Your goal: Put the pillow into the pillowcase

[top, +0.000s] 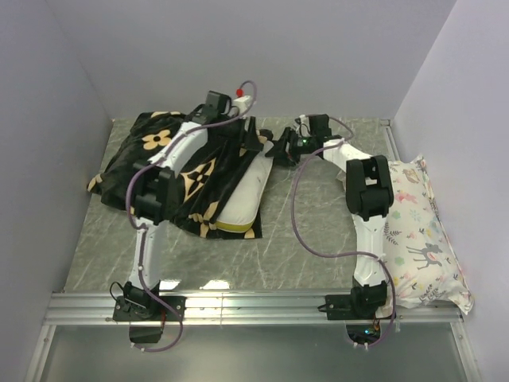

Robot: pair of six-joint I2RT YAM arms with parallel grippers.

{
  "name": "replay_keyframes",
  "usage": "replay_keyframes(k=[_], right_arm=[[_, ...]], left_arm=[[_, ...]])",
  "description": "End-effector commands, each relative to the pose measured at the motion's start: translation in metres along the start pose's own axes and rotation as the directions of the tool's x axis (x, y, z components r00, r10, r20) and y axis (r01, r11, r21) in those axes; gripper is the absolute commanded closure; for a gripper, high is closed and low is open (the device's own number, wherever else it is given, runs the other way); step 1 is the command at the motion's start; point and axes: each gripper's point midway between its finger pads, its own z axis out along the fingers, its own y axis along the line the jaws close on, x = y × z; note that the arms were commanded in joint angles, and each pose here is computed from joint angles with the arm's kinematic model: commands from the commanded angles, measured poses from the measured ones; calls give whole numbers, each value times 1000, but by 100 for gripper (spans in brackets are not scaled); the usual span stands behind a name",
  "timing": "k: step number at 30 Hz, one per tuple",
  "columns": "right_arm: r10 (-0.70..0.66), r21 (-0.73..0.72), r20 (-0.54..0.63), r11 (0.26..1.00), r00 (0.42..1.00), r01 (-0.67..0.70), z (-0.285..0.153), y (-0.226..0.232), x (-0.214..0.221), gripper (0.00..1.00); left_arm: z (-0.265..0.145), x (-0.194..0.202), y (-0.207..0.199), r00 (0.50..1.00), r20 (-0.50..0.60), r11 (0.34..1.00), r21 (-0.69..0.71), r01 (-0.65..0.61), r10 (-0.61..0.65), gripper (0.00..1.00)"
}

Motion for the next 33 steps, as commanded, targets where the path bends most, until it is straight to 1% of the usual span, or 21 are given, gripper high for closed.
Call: replay_keyframes(k=[1,3,4,5,7,8,9,10,11,12,14,15,16,23,25,26,27,29,30,31,33], right_arm=[[-90,33,53,996,995,88,-43,25,-3,39],[-71,60,39,996,997,69,-55,15,13,33],[-105,62,42,993,994,102,-65,25,20,29],[-93,58,24,994,995,92,-68,26,31,29],[-72,52,-25,996,997,73,-67,26,63,27],[-69,41,-51,997,996,71,-64,27,76,27],[-74,39,-102,996,992,79,-55,29,98,26],[-90,46,-139,994,986,97,-51,27,111,26],[-98,52,-166,993,981,108,-45,25,122,26],[-104,50,-188,992,977,116,-39,25,131,26],[-113,30,-232,992,966,123,-26,29,149,26],[-101,33,-246,993,964,113,-20,27,155,25],[-117,22,-258,992,959,127,-11,30,162,25],[-67,-7,-333,998,941,68,25,29,180,26],[-34,-33,-343,999,939,24,31,31,180,35],[-26,-43,-346,999,938,12,33,32,181,42],[7,-45,-352,999,936,-24,34,34,181,61],[11,-85,-346,995,938,-43,35,41,179,78],[51,-99,-333,991,941,-89,34,51,174,95],[21,-160,-301,984,954,-72,36,64,166,100],[144,-182,-295,962,944,-204,31,83,162,100]], left_arm=[[-114,-49,6,987,143,988,-145,-59,80,38],[-163,-40,28,986,148,969,-243,-39,77,37],[-174,-10,37,995,96,964,-267,-8,35,36],[-210,-8,32,992,112,944,-329,-20,60,36],[-236,43,24,997,-14,925,-372,-79,79,33],[-243,61,23,994,-57,916,-387,-104,89,27],[-245,104,31,986,-150,907,-401,-126,71,26],[-257,115,16,982,-160,899,-409,-158,100,25],[-261,132,15,974,-197,892,-412,-187,113,25],[-258,168,17,968,-245,895,-416,-161,60,14],[-263,188,13,964,-258,882,-436,-180,69,11],[-261,214,16,957,-290,880,-447,-158,25,10],[-263,219,16,959,-283,870,-463,-167,33,1],[-218,256,31,945,-317,858,-463,-222,74,1],[-195,259,35,941,-323,865,-439,-243,101,1],[-181,261,26,934,-336,882,-396,-257,121,3],[-167,267,26,926,-360,901,-355,-251,116,21],[-143,261,6,920,-363,936,-253,-246,144,43],[-135,258,-2,919,-363,946,-215,-243,153,56],[-126,259,-10,915,-372,957,-170,-236,160,80],[-108,233,-51,909,-316,957,-12,-289,270,99]])
